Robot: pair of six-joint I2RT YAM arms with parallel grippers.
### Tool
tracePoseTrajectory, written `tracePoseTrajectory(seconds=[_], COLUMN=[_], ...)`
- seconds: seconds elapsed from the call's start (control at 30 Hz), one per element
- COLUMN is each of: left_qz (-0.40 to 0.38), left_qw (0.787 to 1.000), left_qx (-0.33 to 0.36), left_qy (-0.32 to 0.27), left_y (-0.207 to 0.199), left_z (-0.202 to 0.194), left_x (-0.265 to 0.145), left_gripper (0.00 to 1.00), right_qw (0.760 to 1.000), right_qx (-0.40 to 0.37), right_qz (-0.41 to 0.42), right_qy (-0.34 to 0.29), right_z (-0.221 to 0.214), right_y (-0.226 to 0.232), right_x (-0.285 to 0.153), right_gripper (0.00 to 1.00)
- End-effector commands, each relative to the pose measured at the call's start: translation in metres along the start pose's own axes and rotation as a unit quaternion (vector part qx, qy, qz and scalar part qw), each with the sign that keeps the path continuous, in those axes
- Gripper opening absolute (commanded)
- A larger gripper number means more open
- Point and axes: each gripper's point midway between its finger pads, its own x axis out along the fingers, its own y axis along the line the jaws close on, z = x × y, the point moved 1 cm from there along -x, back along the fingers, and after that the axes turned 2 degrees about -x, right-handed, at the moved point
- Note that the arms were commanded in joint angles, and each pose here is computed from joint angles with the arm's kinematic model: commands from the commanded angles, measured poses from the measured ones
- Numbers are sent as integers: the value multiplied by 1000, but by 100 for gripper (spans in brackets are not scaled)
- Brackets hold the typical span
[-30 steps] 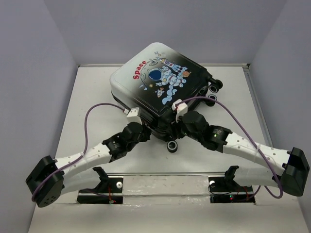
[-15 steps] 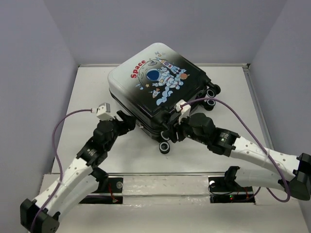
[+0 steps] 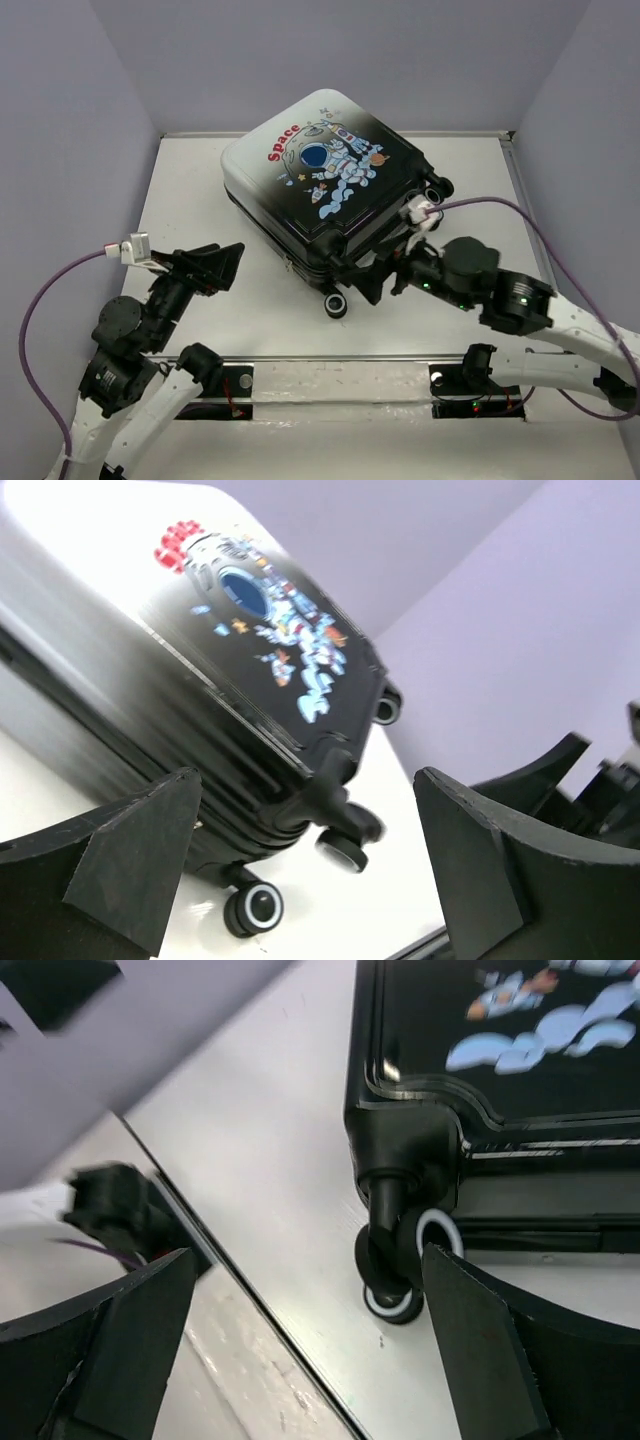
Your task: Pack the luggage
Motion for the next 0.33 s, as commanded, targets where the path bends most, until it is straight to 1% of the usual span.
tracePoseTrajectory(seconds=[0.0,0.07,0.13,0.2,0.3], left_qz=[-67,-83,-98,-103,-82], left_qw=[998,996,994,993,995], left_qx=[16,18,21,25,25], left_qy=[-9,-30,-48,-57,-49], left_y=[-33,-41,-47,-48,-36], left_z=[24,36,46,49,39], left_x=[-29,-39,-48,-51,-43], left_gripper=[99,99,99,99,99], right_qw=[991,987,983,983,984], right_qx=[48,53,63,73,73], right_qz=[28,37,24,-5,-14], right_qy=[-123,-146,-172,-171,-162], right_z=[75,83,84,72,58], right_y=[2,0,-11,-24,-28], right_x=[-75,-93,-109,-105,-96], right_gripper=[100,100,100,100,100])
